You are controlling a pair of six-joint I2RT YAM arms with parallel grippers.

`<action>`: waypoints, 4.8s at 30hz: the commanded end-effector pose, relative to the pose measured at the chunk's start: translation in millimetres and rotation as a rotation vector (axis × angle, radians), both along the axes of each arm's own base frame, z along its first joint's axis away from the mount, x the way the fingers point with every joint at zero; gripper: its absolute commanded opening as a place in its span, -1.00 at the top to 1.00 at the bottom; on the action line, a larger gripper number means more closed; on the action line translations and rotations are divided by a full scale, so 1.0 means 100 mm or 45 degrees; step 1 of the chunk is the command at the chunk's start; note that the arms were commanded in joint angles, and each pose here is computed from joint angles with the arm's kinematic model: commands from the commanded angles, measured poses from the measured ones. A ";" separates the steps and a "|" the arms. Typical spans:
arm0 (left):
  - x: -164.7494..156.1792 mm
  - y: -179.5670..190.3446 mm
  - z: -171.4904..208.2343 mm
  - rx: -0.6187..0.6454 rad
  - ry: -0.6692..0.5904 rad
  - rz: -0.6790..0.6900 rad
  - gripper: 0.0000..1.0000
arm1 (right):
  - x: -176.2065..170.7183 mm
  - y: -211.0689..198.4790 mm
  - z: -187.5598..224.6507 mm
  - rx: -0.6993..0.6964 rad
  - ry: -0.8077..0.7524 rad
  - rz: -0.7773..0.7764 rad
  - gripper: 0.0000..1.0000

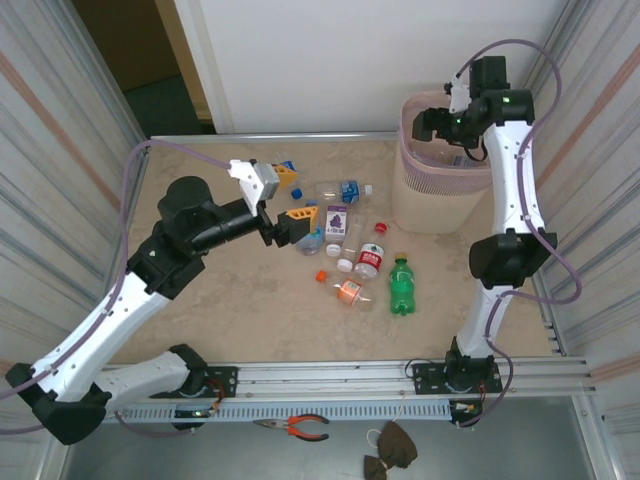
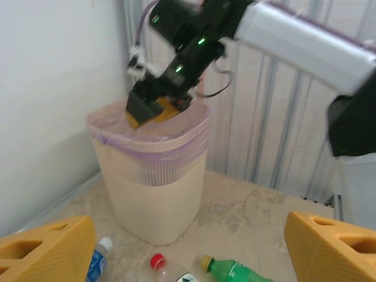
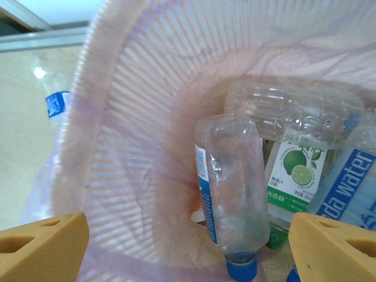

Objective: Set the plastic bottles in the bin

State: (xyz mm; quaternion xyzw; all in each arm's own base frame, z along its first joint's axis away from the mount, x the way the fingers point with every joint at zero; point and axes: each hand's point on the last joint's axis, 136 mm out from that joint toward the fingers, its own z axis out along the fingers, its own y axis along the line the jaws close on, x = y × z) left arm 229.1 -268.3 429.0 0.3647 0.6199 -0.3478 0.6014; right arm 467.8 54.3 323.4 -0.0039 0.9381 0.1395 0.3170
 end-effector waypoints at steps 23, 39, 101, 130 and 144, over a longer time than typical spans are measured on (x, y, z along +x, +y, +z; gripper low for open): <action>1.93 0.51 -1.75 0.233 0.818 0.920 -0.70 | -1.26 -0.21 1.17 -0.054 -0.530 -0.114 -0.75; 3.08 0.76 -2.81 0.223 1.106 1.340 -0.62 | -1.35 -0.24 1.05 -0.060 -0.500 -0.122 -0.74; 3.04 0.62 -2.08 -0.106 0.882 1.080 0.05 | -1.53 0.07 1.44 0.151 -0.776 0.024 -0.68; 0.52 -0.04 0.31 -0.284 -0.057 -0.139 0.11 | -2.43 1.17 2.20 0.576 -1.281 0.762 -0.72; -0.60 -0.40 0.88 -0.284 -0.360 -0.640 0.12 | -2.92 1.56 2.41 0.681 -1.412 1.044 -0.78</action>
